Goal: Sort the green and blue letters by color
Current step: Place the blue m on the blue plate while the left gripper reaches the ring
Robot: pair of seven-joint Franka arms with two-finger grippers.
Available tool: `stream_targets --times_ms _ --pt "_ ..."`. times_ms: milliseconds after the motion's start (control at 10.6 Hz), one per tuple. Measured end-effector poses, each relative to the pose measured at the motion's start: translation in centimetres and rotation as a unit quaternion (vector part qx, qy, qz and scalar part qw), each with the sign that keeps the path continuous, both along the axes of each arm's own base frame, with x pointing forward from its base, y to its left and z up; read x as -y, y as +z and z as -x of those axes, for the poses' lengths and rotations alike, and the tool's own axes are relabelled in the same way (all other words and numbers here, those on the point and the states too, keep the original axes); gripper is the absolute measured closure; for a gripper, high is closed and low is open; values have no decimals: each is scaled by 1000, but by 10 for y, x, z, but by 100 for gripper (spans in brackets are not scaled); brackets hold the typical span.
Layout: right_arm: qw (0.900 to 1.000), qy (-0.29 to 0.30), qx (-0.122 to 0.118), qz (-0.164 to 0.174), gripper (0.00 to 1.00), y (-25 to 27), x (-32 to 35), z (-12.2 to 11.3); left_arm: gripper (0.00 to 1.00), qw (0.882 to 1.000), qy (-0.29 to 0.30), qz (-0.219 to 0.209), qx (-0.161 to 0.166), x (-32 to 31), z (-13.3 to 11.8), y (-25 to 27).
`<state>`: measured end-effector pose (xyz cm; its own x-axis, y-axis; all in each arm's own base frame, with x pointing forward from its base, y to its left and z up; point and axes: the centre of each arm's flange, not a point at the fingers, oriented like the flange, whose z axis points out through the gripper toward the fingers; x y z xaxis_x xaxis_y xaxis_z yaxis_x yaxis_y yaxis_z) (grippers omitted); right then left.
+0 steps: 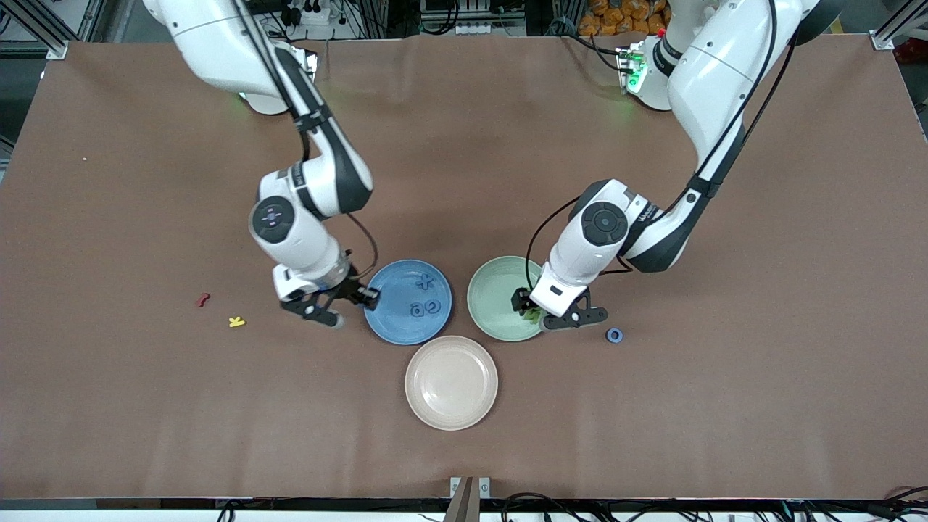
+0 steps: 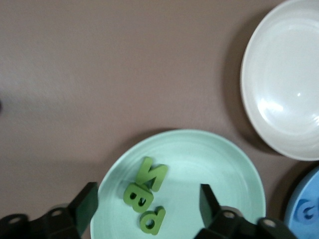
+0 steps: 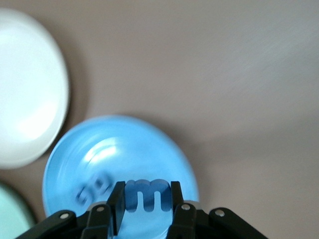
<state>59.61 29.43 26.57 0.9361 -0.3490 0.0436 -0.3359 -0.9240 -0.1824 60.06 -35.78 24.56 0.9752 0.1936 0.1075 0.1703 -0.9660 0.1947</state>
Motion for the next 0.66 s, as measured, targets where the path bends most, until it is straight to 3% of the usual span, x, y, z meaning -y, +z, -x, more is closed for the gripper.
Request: stream_targets --times_ms 94,377,659 --pt "1000 24 -3 -1 59 -5 -28 15 1 1000 6 -2 5 -4 -9 12" --pt "998 70 -6 -3 56 -16 -85 43 0 999 23 -14 39 -31 -37 74" --pt "998 69 0 -4 16 -15 -83 35 0 997 20 -40 67 -89 -56 145"
